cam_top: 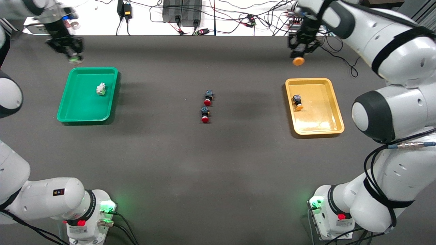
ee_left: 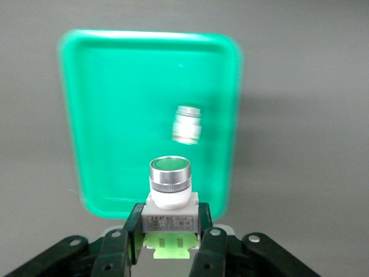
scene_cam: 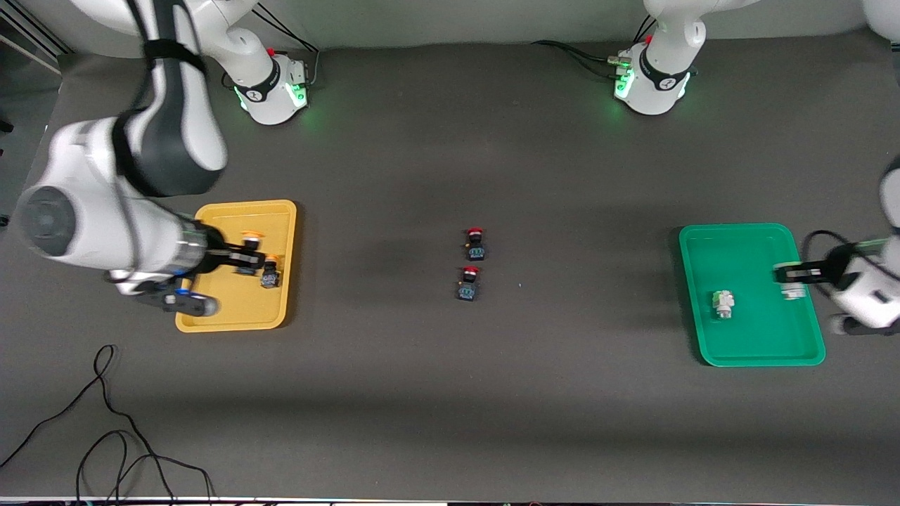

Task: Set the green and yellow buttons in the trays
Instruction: 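Place orange in the yellow tray while the left gripper places green in green tray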

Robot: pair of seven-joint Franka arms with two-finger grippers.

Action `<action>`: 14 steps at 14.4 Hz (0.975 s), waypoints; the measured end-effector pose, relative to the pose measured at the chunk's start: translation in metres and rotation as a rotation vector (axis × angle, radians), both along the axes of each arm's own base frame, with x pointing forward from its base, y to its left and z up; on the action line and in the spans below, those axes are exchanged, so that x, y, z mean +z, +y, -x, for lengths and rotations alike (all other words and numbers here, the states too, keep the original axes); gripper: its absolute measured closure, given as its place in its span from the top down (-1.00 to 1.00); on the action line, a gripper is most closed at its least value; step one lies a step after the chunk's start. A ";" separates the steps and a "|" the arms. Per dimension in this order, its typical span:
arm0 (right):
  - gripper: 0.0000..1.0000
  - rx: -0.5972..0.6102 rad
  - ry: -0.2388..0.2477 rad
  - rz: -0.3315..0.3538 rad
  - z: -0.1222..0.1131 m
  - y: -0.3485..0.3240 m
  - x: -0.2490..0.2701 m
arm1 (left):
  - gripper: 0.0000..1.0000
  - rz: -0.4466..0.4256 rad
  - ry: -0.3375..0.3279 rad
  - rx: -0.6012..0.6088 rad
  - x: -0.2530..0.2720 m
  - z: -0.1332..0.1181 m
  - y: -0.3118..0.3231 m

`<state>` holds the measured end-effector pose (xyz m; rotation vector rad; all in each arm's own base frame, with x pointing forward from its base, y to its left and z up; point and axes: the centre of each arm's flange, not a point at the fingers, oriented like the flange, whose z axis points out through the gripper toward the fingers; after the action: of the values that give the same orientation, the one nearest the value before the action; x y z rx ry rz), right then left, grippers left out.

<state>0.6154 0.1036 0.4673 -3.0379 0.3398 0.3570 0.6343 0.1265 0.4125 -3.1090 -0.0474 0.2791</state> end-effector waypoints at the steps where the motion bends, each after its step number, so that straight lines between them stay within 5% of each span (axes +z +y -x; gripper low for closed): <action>1: -0.17 0.026 0.002 -0.006 0.000 -0.020 0.000 | -0.19 -0.006 -0.038 -0.016 -0.018 0.005 0.031; 4: -0.17 0.086 0.033 -0.021 0.005 -0.053 -0.016 | -0.19 -0.010 -0.115 -0.047 -0.103 0.024 0.078; 9: -0.17 0.196 0.025 -0.028 0.014 -0.132 -0.099 | -0.18 0.013 -0.106 -0.085 -0.203 0.028 0.061; 11: -0.17 0.211 0.002 -0.011 0.028 -0.161 -0.139 | 0.09 0.006 -0.103 -0.097 -0.207 0.026 0.061; 14: -0.17 0.209 -0.040 0.027 0.043 -0.167 -0.183 | 0.77 -0.011 -0.081 -0.109 -0.175 0.014 0.066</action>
<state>0.5724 -0.0638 0.2841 -3.1098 0.0235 0.3048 0.6205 0.1926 0.2372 -3.0968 0.1181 0.1504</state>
